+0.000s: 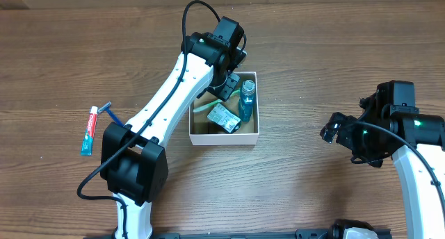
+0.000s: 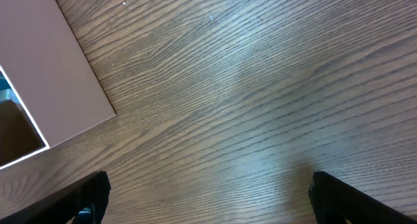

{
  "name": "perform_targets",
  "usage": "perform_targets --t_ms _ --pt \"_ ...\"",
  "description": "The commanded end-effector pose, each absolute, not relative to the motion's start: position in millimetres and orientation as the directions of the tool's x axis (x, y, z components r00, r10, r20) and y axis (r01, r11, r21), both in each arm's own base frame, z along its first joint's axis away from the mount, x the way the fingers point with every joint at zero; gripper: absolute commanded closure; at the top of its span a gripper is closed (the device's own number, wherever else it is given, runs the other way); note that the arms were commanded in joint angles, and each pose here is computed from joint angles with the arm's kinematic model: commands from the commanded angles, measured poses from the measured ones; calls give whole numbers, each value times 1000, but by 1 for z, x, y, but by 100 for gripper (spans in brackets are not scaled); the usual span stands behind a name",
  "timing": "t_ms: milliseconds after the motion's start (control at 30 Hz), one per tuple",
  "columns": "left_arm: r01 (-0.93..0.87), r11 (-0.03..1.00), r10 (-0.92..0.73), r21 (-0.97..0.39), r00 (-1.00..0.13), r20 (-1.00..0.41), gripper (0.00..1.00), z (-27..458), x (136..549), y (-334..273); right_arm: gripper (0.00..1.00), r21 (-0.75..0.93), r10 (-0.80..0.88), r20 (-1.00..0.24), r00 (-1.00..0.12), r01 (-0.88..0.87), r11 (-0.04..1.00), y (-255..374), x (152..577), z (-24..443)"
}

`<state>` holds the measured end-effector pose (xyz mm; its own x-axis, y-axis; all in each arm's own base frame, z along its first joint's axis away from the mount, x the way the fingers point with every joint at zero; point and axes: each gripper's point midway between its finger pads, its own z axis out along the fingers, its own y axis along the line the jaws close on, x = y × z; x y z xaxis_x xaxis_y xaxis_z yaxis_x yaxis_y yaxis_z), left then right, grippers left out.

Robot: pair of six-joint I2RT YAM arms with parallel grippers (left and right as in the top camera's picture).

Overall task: Pack container
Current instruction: 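Place the toothbrush into the box with the left gripper, then move left gripper to the blue razor and grasp it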

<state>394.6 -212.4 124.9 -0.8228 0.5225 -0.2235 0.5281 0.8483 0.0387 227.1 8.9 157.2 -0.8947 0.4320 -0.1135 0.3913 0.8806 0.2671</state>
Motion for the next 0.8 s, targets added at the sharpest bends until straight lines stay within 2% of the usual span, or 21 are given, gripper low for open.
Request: perform_targets --t_ms 0,67,200,233,267,300,367,433,500,600,767 --pt "529 848 519 19 -824 -224 64 124 394 -217 0 263 430 -122 -894 389 883 8 227 158" --pt "493 870 481 10 -843 -240 71 131 395 -217 0 263 430 -122 -894 389 883 8 227 158" --pt "368 929 328 -26 -855 -401 68 198 411 -203 0 263 430 -122 -894 389 883 8 228 158" --pt "351 936 302 -29 -843 -445 57 219 414 -194 0 263 430 -123 -894 389 883 8 228 158" --pt "318 947 261 -34 -829 -495 33 247 416 -177 0 263 430 -124 -894 388 883 8 228 158" --pt "283 959 227 -32 -827 -514 25 261 415 -161 0 264 430 -127 -894 388 883 8 229 158" --pt "86 996 67 -16 -863 -501 21 272 408 -110 0 264 430 -127 -894 388 883 8 229 158" --pt "-277 960 -240 34 -880 -411 22 262 384 -36 0 264 430 -128 -894 387 883 8 229 158" --pt "-469 882 -432 39 -840 -327 20 243 367 2 0 264 430 -129 -894 387 884 8 229 158" --pt "-582 810 -552 69 -797 -244 20 198 356 29 0 261 430 -130 -894 387 884 7 229 158" --pt "-611 789 -599 73 -790 -134 18 104 342 36 0 259 430 -126 -894 389 884 8 228 158"
